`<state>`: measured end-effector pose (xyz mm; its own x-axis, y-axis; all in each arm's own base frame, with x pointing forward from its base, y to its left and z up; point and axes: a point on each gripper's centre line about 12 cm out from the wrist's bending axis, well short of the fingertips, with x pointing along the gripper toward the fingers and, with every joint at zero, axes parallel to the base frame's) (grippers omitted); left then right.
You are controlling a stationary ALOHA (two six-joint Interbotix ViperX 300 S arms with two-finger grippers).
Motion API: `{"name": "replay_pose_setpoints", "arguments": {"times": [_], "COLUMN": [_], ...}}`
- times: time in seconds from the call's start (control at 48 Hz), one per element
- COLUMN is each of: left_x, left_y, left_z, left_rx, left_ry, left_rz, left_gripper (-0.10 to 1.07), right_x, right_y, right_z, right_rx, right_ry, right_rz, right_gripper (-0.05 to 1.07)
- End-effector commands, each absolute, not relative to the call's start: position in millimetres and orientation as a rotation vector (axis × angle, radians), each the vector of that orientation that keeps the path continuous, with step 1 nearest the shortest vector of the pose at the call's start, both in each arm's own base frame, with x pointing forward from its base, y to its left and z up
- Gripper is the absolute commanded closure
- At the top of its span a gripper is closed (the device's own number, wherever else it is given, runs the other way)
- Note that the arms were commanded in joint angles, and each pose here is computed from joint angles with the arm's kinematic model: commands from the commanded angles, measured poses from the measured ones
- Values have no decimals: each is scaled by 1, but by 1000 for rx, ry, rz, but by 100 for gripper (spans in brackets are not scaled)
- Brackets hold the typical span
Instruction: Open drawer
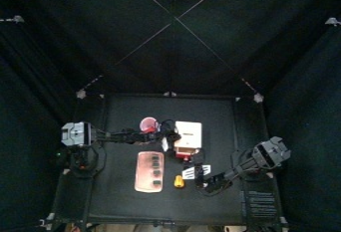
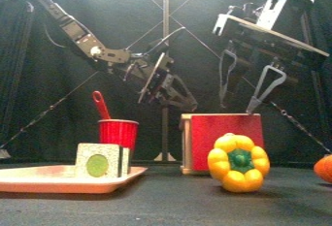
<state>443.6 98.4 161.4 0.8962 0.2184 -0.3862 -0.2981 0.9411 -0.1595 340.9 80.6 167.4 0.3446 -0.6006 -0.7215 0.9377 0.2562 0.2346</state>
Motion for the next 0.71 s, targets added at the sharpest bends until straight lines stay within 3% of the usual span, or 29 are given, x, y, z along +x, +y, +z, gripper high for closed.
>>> {"name": "replay_pose_setpoints", "arguments": {"times": [0.0, 0.125, 0.688], "left_x": [450, 446, 444], "left_y": [101, 100, 100], "left_z": [167, 157, 157], "left_rx": [-225, -229, -228], "left_ry": [408, 488, 464], "left_rz": [271, 270, 272], "left_gripper": [37, 37, 37], "right_x": [345, 349, 368], "right_y": [82, 84, 62], "right_z": [175, 169, 154], "right_rx": [756, 749, 763], "right_ry": [542, 549, 545], "right_rz": [-1119, -1127, -1221], "right_gripper": [18, 18, 18]}}
